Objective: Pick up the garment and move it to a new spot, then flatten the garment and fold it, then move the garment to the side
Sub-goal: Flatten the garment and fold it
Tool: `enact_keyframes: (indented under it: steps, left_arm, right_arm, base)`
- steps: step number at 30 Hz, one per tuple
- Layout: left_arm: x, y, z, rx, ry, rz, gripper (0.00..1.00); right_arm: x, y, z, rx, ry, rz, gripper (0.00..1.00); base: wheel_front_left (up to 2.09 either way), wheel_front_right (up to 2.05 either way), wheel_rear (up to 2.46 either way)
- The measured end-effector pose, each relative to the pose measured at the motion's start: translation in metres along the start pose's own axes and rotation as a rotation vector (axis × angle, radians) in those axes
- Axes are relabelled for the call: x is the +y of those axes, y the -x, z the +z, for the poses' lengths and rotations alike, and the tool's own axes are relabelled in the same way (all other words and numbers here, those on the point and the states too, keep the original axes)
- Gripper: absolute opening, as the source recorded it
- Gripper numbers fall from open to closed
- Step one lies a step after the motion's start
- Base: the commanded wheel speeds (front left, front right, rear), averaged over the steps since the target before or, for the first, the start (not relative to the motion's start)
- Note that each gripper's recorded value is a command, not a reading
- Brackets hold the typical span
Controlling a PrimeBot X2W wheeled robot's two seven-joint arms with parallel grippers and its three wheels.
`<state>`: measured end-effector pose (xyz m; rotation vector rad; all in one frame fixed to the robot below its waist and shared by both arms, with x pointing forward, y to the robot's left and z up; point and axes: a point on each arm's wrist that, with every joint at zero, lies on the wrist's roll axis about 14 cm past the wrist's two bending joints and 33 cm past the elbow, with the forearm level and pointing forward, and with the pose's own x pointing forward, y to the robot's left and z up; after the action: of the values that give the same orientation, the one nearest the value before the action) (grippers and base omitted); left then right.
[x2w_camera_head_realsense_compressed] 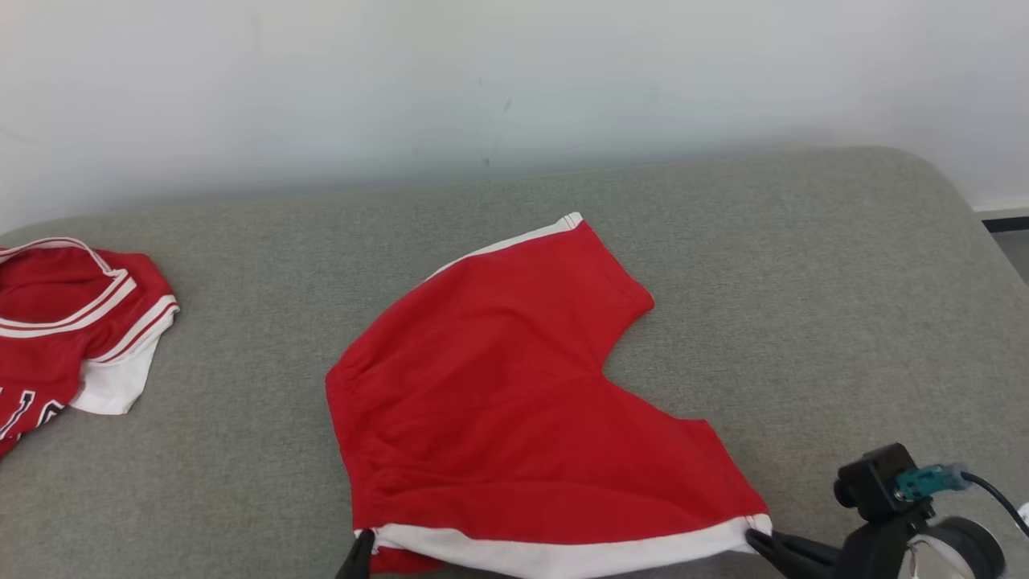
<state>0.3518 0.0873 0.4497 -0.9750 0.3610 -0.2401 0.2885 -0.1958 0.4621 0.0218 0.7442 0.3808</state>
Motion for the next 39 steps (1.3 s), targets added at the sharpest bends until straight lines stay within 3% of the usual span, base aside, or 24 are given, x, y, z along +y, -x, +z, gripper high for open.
enact_keyframes:
  steps: [6,10,23,30,39]
  left_arm:
    - [0.0,0.015,-0.01,0.016,0.048,0.023,0.0]
    - [-0.004,0.014,-0.002,-0.025,0.066,0.015,0.0]
    - [-0.033,-0.041,0.048,-0.159,0.03,-0.048,0.0]
    - [-0.029,-0.074,0.073,-0.216,-0.002,0.003,0.0]
    - [-0.014,-0.108,0.091,-0.262,-0.028,0.079,0.0]
  right_arm:
    - [0.003,0.012,-0.017,0.04,-0.062,-0.04,0.0]
    - [0.002,0.013,0.003,-0.013,-0.031,-0.063,0.0]
    - [-0.028,-0.035,0.117,-0.183,0.173,-0.079,0.0]
    - [-0.039,-0.075,0.169,-0.235,0.23,-0.073,0.0]
    - [-0.045,-0.136,0.211,-0.285,0.245,-0.069,0.0]
  base:
    - [0.0,0.0,0.0]
    - [0.0,0.0,0.0]
    - [0.0,0.0,0.0]
    - [0.0,0.0,0.0]
    - [0.0,0.0,0.0]
